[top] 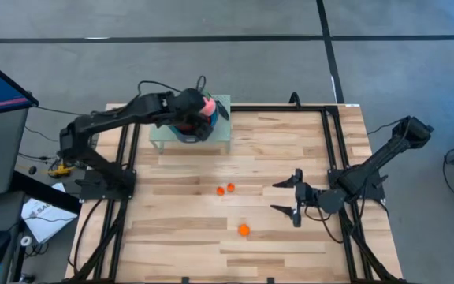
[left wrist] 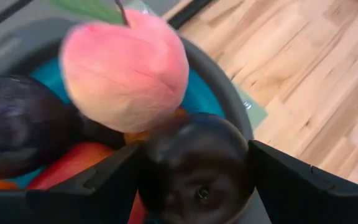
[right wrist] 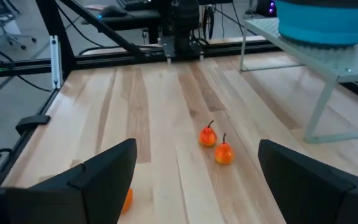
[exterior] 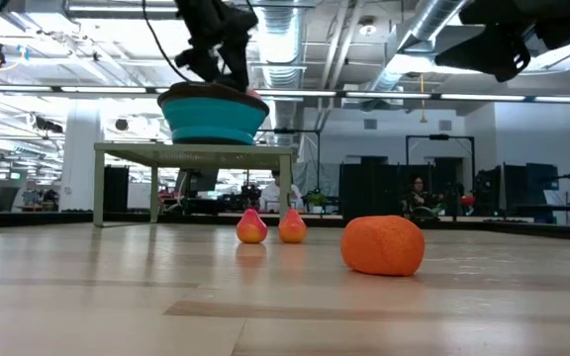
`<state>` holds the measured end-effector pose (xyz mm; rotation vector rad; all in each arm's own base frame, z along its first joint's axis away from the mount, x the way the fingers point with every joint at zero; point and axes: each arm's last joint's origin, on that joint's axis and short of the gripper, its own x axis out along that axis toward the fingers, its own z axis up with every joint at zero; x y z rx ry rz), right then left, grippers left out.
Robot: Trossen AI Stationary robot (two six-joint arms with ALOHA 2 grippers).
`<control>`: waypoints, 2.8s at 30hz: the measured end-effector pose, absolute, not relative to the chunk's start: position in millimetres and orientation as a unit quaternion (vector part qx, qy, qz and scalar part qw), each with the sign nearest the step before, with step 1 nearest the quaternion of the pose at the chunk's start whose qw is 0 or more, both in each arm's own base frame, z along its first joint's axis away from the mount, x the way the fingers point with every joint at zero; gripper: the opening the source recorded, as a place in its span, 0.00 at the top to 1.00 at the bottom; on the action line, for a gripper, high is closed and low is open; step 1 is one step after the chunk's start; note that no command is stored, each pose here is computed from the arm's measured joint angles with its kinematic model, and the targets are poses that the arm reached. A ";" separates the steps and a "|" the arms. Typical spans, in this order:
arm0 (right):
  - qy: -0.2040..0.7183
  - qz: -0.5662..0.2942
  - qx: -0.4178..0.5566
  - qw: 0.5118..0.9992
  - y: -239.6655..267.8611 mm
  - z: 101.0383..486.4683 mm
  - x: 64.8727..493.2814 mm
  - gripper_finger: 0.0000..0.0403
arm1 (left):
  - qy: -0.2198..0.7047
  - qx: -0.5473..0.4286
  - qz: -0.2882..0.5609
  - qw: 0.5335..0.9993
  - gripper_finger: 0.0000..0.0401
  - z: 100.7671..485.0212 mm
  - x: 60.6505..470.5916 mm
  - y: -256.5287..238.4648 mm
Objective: Pick & Place Fruit
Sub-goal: Put the purple plum into the blue strainer bowl on the shelf, then put the left orange pear into the blue strainer bowl on the shelf
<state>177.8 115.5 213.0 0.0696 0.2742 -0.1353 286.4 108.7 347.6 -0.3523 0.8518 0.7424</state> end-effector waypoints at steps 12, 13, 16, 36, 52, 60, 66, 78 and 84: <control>0.130 -0.058 0.030 0.989 117.8 214.6 177.2 0.18 | 0.424 -0.160 0.357 0.817 0.26 333.6 296.0 113.1; 0.130 -0.058 0.030 0.989 117.8 214.6 177.2 0.18 | 0.422 -0.160 0.357 0.818 0.25 334.7 295.3 112.9; 0.130 -0.059 0.030 0.989 117.6 214.7 177.3 0.18 | 0.414 -0.160 0.357 0.822 0.20 339.9 291.6 111.6; 0.125 -0.059 0.036 0.990 117.6 215.8 177.9 0.18 | 0.331 -0.104 0.258 0.902 0.16 399.6 249.0 49.4; 0.117 -0.065 0.047 0.990 115.8 217.7 179.8 0.18 | 0.434 0.086 0.107 0.890 0.39 299.6 271.1 -130.5; 0.115 -0.064 0.045 0.990 115.9 218.3 180.0 0.18 | 0.316 0.019 0.130 0.940 0.40 181.0 251.9 -142.2; 0.113 -0.064 0.046 0.991 115.9 218.7 180.2 0.18 | 0.209 0.042 0.154 0.965 0.41 136.7 252.5 -115.2; 0.107 -0.063 0.051 0.991 116.2 220.1 180.6 0.18 | 0.237 -0.048 0.190 0.952 0.52 95.0 286.2 -84.3; 0.106 -0.063 0.052 0.991 116.3 220.3 180.6 0.18 | 0.225 -0.057 0.189 0.954 0.61 90.9 294.5 -85.7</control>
